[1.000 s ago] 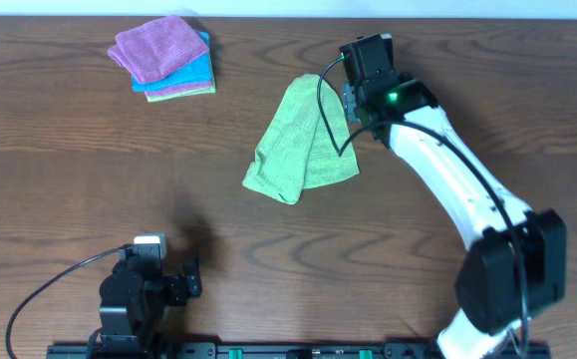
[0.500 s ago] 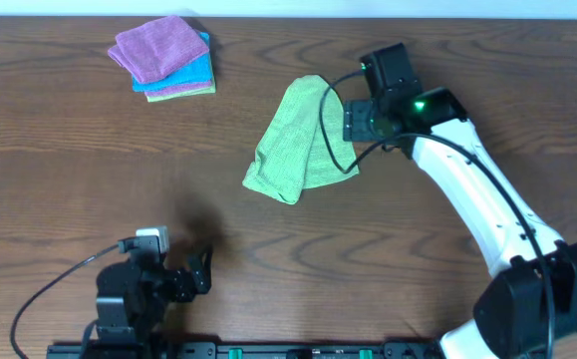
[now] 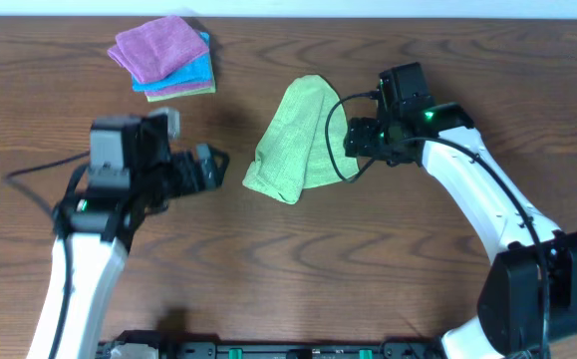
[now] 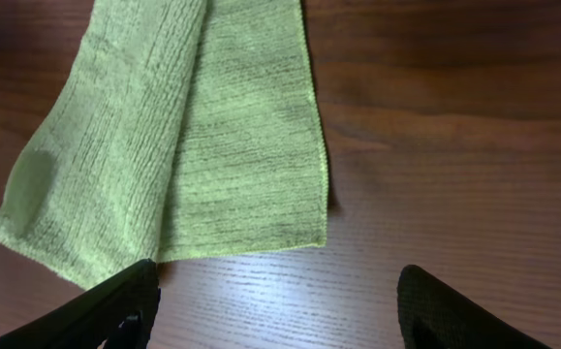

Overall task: Fold the cloth
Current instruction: 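Reach the left gripper to the cloth's left edge and grasp it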

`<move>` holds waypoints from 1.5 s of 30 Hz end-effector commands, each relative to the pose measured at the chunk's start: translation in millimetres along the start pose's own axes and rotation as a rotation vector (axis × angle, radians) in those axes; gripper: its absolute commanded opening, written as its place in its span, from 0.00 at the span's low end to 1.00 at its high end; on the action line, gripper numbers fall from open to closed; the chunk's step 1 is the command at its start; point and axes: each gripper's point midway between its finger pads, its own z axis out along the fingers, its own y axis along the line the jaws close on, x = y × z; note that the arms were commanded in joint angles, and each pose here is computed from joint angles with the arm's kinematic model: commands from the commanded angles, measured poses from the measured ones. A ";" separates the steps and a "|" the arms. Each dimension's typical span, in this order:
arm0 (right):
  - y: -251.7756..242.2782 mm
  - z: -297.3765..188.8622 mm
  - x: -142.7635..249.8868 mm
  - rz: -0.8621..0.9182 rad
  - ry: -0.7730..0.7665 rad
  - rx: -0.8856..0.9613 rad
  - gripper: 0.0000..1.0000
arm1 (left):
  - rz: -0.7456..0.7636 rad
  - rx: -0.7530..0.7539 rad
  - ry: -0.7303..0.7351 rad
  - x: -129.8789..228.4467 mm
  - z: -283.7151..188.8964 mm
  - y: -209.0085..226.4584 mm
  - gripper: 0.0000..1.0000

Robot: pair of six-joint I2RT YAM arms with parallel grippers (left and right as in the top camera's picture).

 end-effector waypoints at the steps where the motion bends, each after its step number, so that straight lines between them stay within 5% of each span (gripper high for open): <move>1: 1.7 1.9 3.1 0.015 0.013 -0.015 0.79 | -0.251 0.083 0.083 -0.5 24.6 -8.8 0.95; 12: 1.8 1.8 3.1 0.015 0.013 -0.015 0.79 | -0.479 0.201 0.315 17.2 123.9 2.1 0.95; 20: 0.2 1.9 6.8 0.017 0.028 -0.009 0.79 | -0.441 0.201 0.365 40.1 162.8 -8.2 0.95; 43: -2.1 1.6 12.7 0.021 0.052 0.001 0.78 | -0.317 0.095 0.328 54.0 179.7 0.8 1.00; 45: -2.1 1.6 12.7 0.021 0.052 0.001 0.78 | -0.295 0.091 0.328 56.4 181.0 -1.0 0.91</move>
